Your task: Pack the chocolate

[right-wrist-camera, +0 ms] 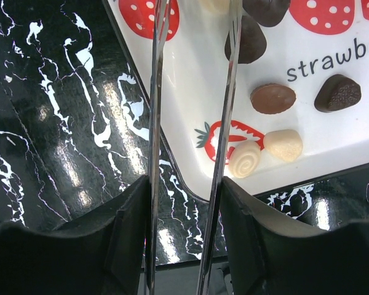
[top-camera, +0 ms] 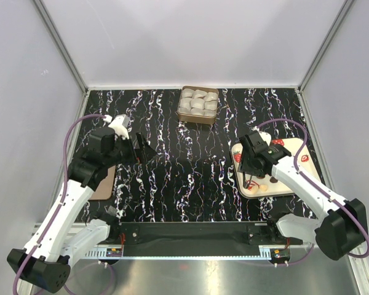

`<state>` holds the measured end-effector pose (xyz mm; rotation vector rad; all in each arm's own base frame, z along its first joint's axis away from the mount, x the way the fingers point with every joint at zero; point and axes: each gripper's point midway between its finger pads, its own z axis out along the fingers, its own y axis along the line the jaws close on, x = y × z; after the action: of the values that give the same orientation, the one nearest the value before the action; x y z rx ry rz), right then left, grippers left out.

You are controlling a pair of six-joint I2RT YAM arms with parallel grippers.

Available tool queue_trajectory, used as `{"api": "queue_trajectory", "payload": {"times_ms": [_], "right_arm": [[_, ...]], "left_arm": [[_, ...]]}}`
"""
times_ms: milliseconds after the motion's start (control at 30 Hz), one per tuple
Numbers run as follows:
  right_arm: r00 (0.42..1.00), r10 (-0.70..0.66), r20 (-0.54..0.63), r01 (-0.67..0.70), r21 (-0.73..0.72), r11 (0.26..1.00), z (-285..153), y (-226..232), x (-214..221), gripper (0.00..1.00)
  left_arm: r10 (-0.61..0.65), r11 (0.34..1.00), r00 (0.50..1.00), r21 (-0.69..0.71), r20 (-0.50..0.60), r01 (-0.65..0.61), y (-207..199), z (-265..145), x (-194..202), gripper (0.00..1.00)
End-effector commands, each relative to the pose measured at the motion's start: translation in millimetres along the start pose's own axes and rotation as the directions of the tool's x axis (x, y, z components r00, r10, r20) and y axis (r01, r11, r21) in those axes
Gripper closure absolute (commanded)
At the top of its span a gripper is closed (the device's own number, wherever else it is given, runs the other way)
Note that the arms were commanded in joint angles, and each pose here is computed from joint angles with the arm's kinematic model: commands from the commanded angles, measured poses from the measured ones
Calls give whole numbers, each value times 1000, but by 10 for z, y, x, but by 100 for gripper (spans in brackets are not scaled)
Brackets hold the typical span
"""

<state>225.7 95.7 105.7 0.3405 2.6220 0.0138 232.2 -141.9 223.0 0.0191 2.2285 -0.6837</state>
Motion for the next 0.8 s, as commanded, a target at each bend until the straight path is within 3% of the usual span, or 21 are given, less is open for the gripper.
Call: {"api": "queue_trajectory", "payload": {"times_ms": [0, 767], "right_arm": [[999, 26, 39, -26, 10, 1000, -37, -24, -99, 46], [996, 38, 80, -39, 17, 999, 171, 5, -260, 52]], "left_arm": [[13, 999, 999, 46, 46, -15, -116, -31, -147, 1], [16, 999, 999, 33, 37, -18, -82, 1, -127, 1]]}}
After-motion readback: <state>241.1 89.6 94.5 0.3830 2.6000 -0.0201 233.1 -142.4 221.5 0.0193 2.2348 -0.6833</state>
